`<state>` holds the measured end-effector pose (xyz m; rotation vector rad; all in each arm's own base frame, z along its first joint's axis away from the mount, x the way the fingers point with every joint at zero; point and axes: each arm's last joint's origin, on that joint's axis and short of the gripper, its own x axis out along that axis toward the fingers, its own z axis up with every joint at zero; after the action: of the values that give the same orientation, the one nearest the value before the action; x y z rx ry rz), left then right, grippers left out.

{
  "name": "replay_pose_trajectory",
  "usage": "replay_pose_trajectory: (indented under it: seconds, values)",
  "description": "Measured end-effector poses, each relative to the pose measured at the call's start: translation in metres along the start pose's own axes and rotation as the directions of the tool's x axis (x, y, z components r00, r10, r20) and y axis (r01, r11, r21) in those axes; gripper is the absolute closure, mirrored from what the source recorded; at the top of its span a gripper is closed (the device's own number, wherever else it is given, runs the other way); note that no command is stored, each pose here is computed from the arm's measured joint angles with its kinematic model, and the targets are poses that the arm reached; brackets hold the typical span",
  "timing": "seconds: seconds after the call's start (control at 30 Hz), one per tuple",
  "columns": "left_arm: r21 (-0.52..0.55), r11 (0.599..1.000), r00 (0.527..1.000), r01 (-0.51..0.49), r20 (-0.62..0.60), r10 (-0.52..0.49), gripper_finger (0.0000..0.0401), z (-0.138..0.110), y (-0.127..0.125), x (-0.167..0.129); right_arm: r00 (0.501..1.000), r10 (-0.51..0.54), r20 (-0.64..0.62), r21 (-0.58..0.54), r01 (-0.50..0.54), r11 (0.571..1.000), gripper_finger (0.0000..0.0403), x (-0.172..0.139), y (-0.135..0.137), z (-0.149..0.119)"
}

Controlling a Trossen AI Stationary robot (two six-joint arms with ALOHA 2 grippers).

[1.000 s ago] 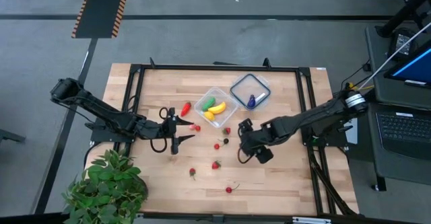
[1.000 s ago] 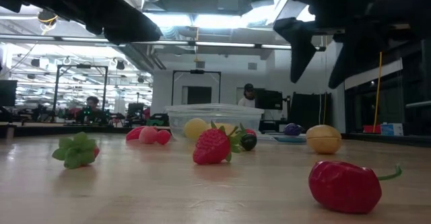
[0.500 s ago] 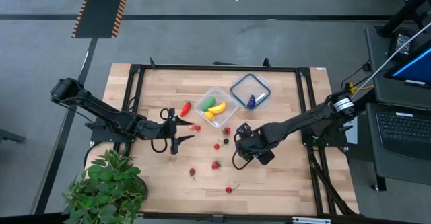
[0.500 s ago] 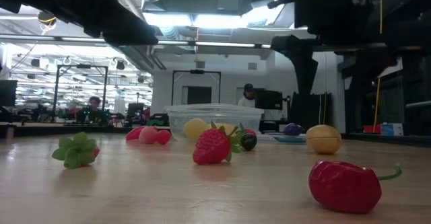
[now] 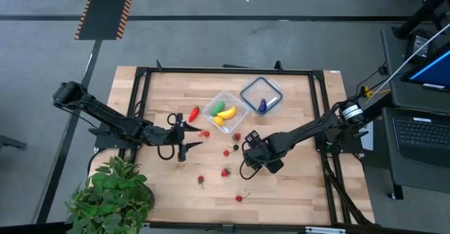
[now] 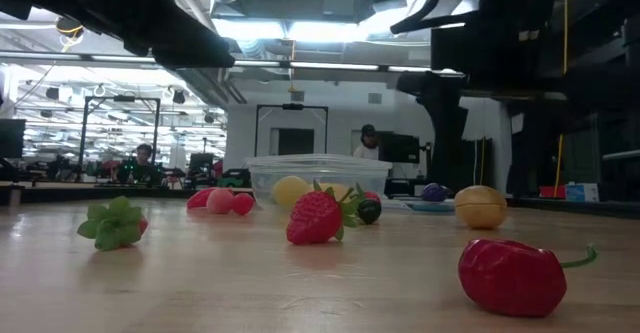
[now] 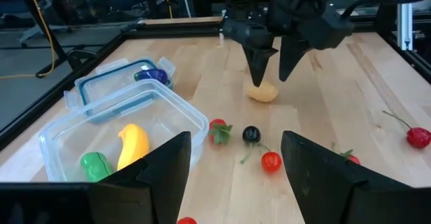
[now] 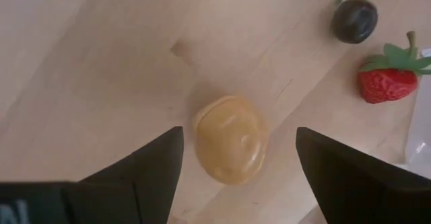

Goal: Pick and placing Produce into tupperware
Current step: Put the brown potato into the transparent container

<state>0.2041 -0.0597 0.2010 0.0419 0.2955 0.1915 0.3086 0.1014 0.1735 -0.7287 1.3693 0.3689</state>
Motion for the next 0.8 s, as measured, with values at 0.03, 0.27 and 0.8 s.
replay_pose_trajectory:
  seconds: [0.03,0.27,0.8]
  values:
    - [0.0,1.0,1.0,0.0,0.0,0.0,0.0176,0.0,0.0,0.0,1.0,-0.001,-0.003,0.0,0.001,1.0,0.0116,0.0006,0.0,-0.0004]
    - [0.002,1.0,1.0,0.001,-0.004,-0.001,0.0176,-0.0004,0.0,0.0,1.0,0.005,-0.014,0.055,-0.004,0.998,0.0116,0.001,0.0006,-0.0019]
    - [0.002,1.0,1.0,0.001,-0.004,-0.001,0.0176,-0.0004,0.0,0.0,1.0,0.007,0.002,0.071,-0.007,0.997,0.0116,0.0011,0.0003,-0.0007]
